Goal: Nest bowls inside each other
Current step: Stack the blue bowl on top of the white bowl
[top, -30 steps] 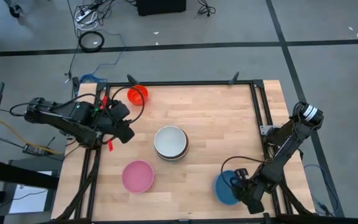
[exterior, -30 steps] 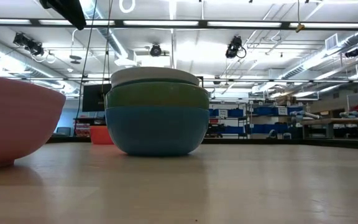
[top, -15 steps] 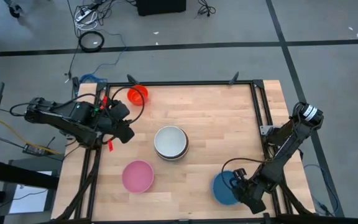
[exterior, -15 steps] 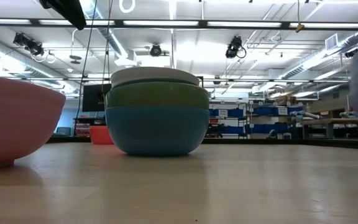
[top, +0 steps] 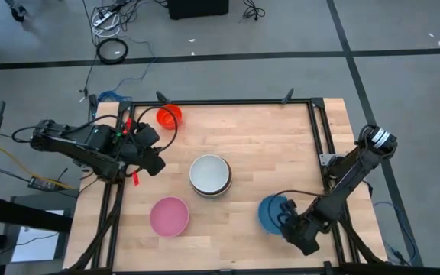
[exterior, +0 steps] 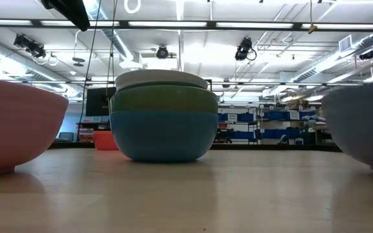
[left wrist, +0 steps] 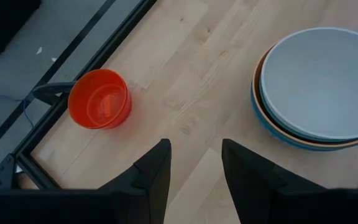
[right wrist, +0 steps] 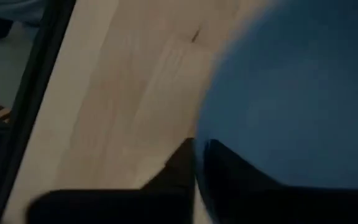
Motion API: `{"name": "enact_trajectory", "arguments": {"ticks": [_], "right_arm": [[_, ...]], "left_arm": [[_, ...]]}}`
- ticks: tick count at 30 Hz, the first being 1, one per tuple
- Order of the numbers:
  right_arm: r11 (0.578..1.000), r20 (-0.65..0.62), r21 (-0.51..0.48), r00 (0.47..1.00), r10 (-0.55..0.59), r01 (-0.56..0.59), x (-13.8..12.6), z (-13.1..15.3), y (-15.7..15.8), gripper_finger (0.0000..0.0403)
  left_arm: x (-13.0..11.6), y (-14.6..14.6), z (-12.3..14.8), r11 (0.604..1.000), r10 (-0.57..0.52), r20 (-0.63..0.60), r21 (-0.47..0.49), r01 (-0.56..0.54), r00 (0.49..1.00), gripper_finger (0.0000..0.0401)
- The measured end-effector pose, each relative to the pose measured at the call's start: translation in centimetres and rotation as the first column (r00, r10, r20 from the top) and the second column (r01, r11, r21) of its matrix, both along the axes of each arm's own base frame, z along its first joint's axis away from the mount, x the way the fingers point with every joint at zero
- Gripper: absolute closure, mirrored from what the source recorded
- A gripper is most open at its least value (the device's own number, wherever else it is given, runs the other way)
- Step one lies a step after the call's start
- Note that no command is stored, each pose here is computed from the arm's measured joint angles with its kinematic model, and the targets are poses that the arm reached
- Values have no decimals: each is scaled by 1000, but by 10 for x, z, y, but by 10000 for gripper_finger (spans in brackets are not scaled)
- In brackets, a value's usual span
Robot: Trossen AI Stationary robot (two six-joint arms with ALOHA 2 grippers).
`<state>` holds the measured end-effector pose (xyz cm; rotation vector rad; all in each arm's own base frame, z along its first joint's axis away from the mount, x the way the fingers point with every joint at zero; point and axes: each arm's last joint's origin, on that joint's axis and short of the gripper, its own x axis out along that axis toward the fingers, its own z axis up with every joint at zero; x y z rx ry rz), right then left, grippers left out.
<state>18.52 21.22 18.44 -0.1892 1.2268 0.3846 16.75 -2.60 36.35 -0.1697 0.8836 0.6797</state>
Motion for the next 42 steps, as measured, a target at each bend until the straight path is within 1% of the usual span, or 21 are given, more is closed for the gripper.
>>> {"name": "enact_trajectory", "arguments": {"ticks": [1,5,6,8,10,11,13,16,19,23,29,32,36,38,40,41,42], "right_arm": [[1000,8,-3,1000,13,-13,2,0,-1,390],[1000,18,-21,1000,9,-9,7,1,-6,398],[999,33,-50,999,13,-11,8,3,-7,400],[989,75,-148,997,6,5,12,9,-12,402],[969,122,-246,992,4,26,20,19,-19,402],[959,148,-278,989,-5,47,27,25,-24,402],[945,195,-320,981,-4,67,41,38,-32,402],[940,269,-330,963,11,81,64,59,-44,403],[944,365,-309,931,7,115,88,78,-59,403],[941,459,-303,889,5,151,111,93,-80,403],[965,553,-202,833,-29,168,137,104,-111,403],[971,578,-163,815,-48,173,143,107,-122,403],[986,601,-79,796,-73,149,151,109,-133,403],[990,616,-43,784,-81,135,157,108,-136,403],[994,611,-16,788,-74,106,160,105,-135,403],[996,628,5,775,-75,92,164,105,-135,403],[997,624,13,779,-70,79,166,102,-134,403]], "left_arm": [[0,0,0,1000,0,0,0,0,1000,249],[0,0,0,1000,2,2,-1,-2,1000,249],[0,0,0,1000,3,2,-1,-3,1000,249],[0,0,0,1000,2,2,-1,-2,1000,249],[0,0,0,1000,2,2,-1,-2,1000,249],[0,0,0,1000,2,2,-1,-2,1000,249],[0,0,0,1000,5,4,-3,-5,1000,249],[0,0,0,1000,14,9,-3,-14,1000,249],[0,0,0,1000,17,11,-2,-17,1000,249],[0,0,0,1000,17,12,-2,-17,1000,249],[0,0,0,1000,17,11,-2,-17,1000,249],[0,0,0,1000,16,10,-2,-16,1000,249],[0,0,0,1000,17,10,-1,-17,1000,249],[0,0,0,1000,16,10,-1,-16,1000,249],[0,0,0,1000,16,9,0,-16,1000,249],[0,0,0,1000,16,9,0,-16,1000,249],[0,0,0,1000,16,9,0,-16,1000,249]]}}
